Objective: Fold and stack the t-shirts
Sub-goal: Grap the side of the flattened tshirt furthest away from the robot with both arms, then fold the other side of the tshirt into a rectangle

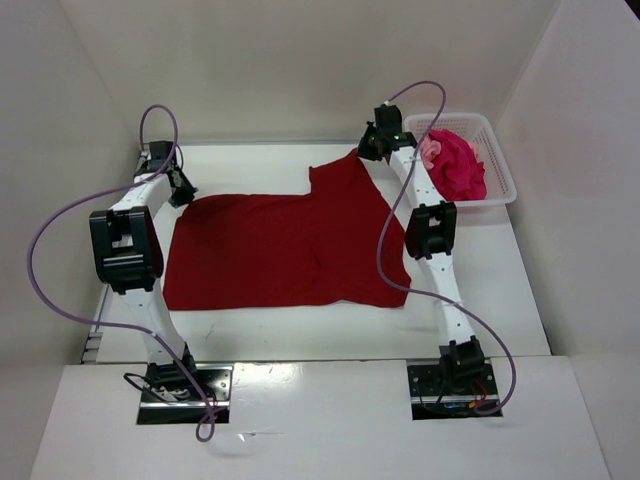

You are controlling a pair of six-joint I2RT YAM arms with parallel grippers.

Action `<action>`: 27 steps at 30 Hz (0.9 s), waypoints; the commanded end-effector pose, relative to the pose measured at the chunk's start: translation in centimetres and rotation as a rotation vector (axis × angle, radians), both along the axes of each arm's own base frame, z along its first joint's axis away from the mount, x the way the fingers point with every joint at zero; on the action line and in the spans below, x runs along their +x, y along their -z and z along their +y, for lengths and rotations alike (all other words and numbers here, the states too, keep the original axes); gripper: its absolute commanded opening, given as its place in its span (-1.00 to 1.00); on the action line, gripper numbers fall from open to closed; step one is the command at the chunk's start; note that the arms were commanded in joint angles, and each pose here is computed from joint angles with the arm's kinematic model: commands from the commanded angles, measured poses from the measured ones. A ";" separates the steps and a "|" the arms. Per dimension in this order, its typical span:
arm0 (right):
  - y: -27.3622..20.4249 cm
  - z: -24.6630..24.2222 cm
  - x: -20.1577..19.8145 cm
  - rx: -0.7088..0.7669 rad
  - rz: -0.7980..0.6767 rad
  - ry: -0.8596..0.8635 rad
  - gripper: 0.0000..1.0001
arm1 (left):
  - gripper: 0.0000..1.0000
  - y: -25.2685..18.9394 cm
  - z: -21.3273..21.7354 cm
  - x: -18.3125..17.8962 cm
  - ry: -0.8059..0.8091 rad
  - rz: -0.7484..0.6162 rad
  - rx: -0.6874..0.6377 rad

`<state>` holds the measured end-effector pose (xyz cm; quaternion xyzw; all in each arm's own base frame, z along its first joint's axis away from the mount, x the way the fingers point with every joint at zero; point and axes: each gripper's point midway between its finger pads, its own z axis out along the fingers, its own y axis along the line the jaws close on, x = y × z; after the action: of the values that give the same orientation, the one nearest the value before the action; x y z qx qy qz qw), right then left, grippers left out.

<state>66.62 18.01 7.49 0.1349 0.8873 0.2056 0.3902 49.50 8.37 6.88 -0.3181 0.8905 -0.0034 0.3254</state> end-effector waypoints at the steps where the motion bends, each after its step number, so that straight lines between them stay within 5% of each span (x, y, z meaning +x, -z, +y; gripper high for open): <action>1: -8.5 0.5 -3.3 0.040 -0.011 -0.062 -1.00 | -1.00 -2.7 -0.6 0.1 0.009 -0.071 -0.010; 7: -11.0 -0.7 -8.4 0.046 -0.026 -0.048 -1.00 | -1.00 -4.4 -0.7 -1.3 0.005 -0.095 -0.026; 27: -8.7 -6.3 -29.3 -0.011 0.130 0.011 -1.00 | -1.00 -5.6 0.5 -12.1 -0.073 -0.051 -0.053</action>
<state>38.68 12.68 13.97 0.1441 0.9241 0.1904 0.2985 38.30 8.89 10.12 -0.3498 0.8821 -0.0134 0.3150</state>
